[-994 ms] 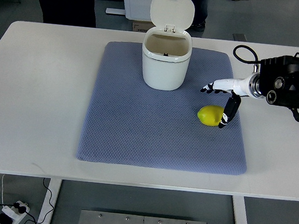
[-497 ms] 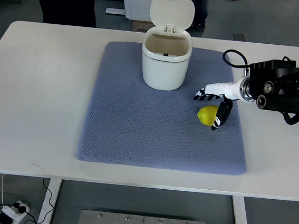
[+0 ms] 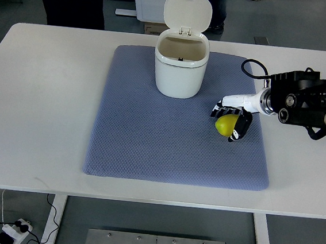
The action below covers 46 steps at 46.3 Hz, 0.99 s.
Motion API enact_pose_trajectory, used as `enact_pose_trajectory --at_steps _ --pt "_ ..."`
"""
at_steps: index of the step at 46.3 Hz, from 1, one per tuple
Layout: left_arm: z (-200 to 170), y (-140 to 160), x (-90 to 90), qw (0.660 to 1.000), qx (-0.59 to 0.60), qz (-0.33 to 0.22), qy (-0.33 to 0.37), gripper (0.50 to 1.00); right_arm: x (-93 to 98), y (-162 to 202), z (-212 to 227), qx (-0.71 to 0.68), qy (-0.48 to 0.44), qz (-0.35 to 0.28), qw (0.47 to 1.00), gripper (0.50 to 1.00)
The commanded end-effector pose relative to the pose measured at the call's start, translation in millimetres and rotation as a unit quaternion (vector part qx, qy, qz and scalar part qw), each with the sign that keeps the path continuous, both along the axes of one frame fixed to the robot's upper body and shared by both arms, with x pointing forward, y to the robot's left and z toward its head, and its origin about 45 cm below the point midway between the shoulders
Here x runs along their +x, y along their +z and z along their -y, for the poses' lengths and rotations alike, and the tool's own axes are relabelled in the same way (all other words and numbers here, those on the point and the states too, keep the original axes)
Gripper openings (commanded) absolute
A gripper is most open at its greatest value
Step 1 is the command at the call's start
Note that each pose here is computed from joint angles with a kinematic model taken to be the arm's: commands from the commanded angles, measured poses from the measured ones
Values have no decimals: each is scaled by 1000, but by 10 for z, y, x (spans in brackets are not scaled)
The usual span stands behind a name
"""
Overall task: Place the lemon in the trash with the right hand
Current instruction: 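Close the right hand fingers around the yellow lemon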
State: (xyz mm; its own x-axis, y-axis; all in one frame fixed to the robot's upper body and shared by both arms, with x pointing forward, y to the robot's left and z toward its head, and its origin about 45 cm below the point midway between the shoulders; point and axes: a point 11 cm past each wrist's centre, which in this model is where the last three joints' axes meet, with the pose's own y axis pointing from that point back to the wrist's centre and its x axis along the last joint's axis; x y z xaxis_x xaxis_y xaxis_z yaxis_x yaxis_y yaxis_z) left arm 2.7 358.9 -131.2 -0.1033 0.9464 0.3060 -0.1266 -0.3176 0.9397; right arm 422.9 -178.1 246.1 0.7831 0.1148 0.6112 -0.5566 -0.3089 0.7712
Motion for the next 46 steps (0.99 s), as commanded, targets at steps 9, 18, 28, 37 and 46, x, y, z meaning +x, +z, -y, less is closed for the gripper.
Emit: enact_pose_trajectory --at_steps 9,18,28,37,46 --pt "-1 0 0 1000 0 0 0 1000 1 -13 108 -9 -1 -1 1000 845" --pt "-1 0 0 1000 0 0 0 1000 23 21 161 -6 -6 3 1000 816" --pt "-1 0 0 1000 0 0 0 1000 26 25 169 -5 -6 3 1000 772" --pt "-1 0 0 1000 0 0 0 1000 35 21 162 -5 -5 4 1000 732" --pt "-1 0 0 1000 0 0 0 1000 51 32 166 -5 -6 8 1000 698"
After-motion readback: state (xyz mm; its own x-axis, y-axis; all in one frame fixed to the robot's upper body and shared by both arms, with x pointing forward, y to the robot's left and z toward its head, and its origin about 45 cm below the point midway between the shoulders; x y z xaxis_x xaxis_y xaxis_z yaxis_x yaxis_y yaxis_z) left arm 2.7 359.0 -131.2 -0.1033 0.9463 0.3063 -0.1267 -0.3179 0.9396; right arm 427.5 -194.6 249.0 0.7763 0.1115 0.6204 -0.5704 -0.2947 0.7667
